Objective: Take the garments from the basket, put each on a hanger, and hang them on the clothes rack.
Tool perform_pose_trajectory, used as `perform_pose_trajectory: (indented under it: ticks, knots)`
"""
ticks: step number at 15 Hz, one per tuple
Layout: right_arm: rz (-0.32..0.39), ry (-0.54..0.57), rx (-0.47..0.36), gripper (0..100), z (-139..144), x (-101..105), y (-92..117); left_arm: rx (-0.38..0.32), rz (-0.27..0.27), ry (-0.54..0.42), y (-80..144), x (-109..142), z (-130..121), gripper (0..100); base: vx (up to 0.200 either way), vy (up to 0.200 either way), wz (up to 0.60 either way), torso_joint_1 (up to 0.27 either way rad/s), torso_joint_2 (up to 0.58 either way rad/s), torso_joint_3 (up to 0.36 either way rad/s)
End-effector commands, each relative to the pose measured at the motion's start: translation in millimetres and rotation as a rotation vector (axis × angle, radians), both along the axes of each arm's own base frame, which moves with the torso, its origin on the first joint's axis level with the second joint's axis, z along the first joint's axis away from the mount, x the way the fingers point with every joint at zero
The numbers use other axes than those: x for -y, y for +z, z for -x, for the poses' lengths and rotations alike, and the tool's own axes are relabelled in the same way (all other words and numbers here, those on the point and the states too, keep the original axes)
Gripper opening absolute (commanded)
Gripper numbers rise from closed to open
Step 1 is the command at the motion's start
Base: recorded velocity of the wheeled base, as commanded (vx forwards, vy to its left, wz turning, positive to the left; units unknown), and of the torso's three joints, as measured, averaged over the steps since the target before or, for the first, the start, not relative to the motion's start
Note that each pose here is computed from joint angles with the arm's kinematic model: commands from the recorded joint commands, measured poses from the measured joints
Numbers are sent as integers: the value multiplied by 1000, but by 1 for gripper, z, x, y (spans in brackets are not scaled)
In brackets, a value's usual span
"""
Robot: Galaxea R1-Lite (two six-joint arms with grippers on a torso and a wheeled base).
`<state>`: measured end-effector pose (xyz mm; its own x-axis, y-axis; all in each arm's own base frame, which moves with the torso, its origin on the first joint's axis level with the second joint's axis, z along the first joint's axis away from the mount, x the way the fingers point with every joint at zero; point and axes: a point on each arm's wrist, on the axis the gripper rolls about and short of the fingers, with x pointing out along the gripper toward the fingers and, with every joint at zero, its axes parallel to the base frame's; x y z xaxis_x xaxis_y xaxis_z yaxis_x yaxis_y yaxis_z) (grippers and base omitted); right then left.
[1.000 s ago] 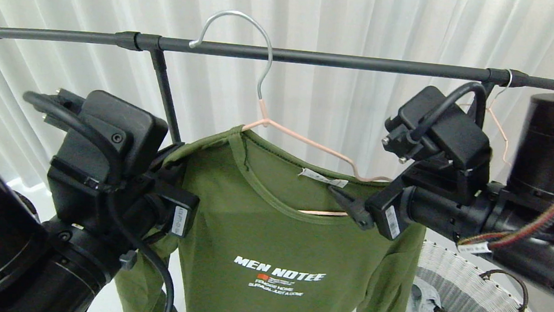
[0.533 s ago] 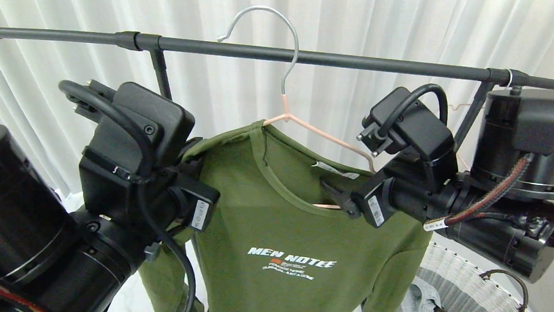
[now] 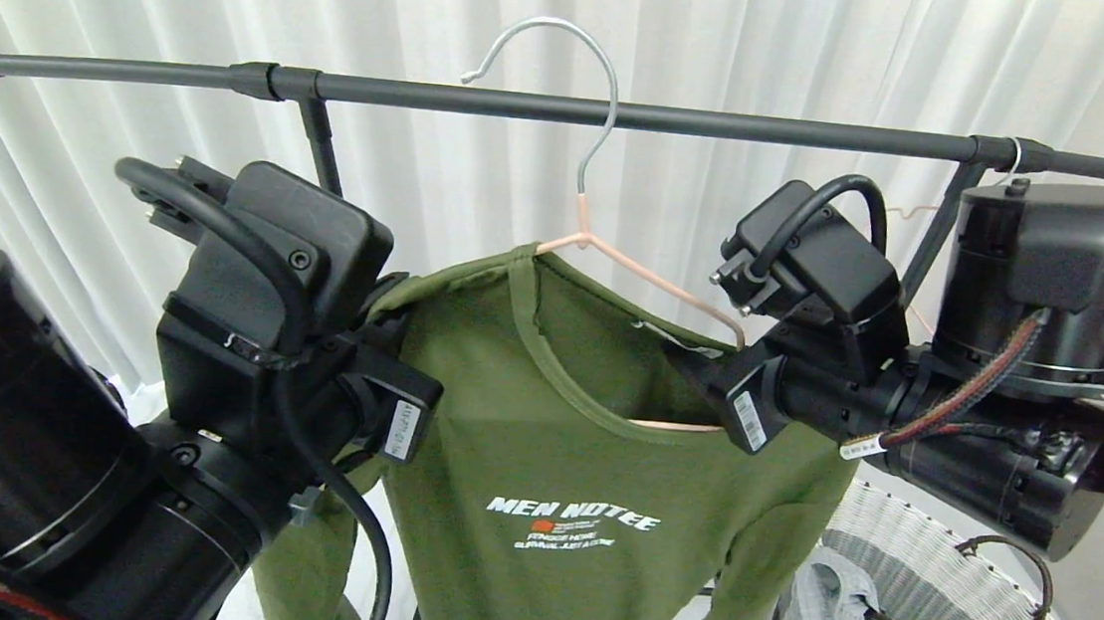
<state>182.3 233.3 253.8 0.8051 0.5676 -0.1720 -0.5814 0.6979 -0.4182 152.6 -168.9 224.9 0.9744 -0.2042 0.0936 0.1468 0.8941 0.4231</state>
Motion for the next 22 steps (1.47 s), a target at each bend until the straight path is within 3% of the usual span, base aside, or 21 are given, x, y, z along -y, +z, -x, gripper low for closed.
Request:
perform_pose_trajectory:
  ticks: [1, 12, 14, 19, 20, 22]
  knots:
    - [-2, -8, 1, 0, -1, 2, 1, 2, 4, 0, 1, 0, 0, 0, 0, 0, 0, 0, 0, 0]
    - [-8, -25, 8, 0, -5, 5, 2, 7, 10, 0, -1, -1, 1, 0, 0, 0, 0, 0, 0, 0]
    - [-42, -23, 38, 0, -5, 4, 7, 6, 3, 0, -2, -1, 1, 0, 0, 0, 0, 0, 0, 0]
    - [-50, -20, 89, 0, -4, 6, 13, 14, -27, 7, -2, -2, 1, 0, 0, 0, 0, 0, 0, 0]
    - [-50, -20, 91, 0, -4, 6, 13, 14, -30, 5, -2, -2, 1, 100, 0, 0, 0, 0, 0, 0]
    - [-55, -18, 117, 0, -4, 5, 16, 13, -29, 5, -3, -3, 2, 100, 0, 0, 0, 0, 0, 0]
